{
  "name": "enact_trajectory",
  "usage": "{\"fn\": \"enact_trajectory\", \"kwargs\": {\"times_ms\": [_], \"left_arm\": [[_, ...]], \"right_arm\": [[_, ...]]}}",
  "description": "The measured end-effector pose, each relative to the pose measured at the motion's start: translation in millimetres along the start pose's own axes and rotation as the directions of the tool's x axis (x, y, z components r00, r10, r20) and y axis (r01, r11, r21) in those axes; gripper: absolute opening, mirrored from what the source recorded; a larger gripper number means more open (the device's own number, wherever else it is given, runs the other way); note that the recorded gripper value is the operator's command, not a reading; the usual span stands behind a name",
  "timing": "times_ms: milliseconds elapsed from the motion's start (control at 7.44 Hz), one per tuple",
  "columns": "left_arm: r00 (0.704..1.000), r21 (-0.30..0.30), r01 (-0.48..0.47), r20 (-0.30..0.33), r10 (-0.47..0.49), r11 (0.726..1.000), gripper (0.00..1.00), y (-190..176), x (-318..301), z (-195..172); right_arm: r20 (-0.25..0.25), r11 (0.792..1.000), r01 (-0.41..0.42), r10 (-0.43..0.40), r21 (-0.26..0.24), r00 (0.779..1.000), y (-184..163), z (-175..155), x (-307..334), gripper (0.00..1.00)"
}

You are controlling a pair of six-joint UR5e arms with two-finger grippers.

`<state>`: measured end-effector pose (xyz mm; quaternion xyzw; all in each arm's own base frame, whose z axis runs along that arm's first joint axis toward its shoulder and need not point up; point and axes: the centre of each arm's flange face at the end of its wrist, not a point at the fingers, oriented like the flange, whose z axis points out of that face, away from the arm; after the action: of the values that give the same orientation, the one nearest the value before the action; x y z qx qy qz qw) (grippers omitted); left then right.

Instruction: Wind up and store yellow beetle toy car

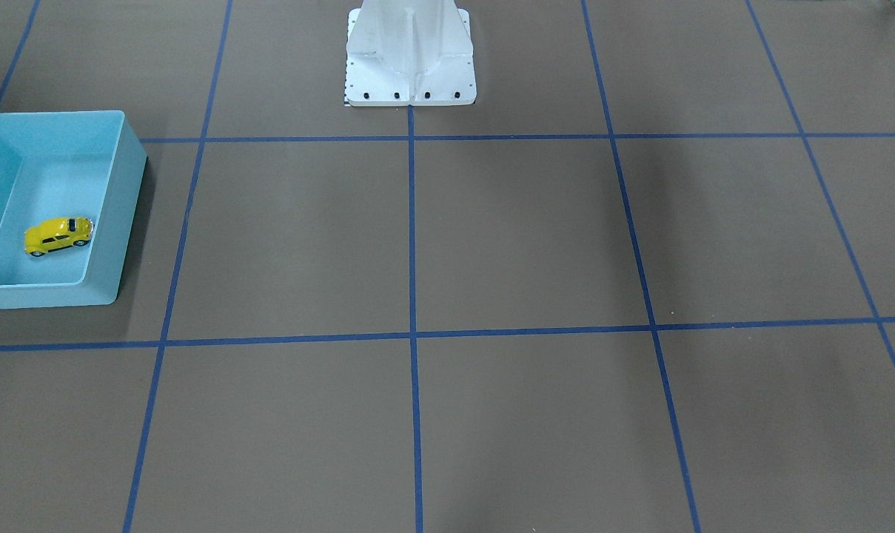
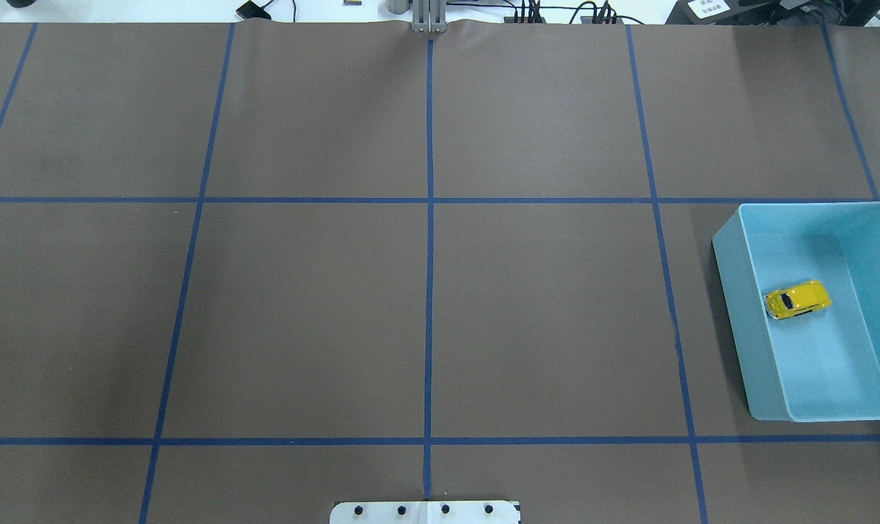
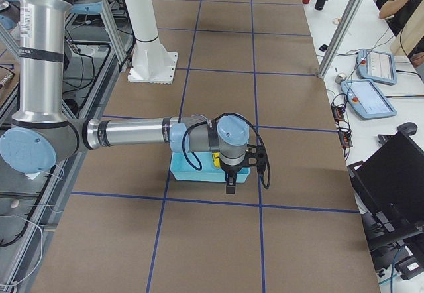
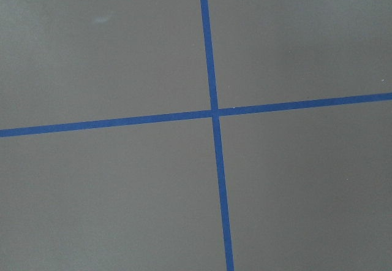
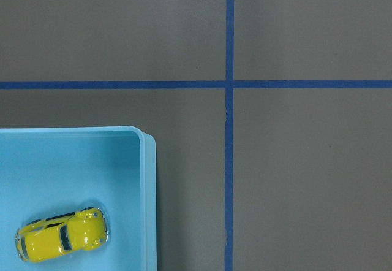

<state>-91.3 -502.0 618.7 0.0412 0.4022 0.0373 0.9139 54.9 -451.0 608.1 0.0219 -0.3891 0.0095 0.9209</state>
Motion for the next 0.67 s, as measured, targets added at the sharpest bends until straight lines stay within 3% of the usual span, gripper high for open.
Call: {"fn": "enact_trajectory", "kwargs": {"times_ms": [672], "left_arm": [[1.0, -0.001, -0.003, 0.0, 0.003, 1.0, 1.0, -0.7, 1.7, 0.6]], "right_arm": [[0.003, 1.0, 0.004, -0.004, 0.004, 1.0, -1.7, -1.2, -1.6, 1.0]]}}
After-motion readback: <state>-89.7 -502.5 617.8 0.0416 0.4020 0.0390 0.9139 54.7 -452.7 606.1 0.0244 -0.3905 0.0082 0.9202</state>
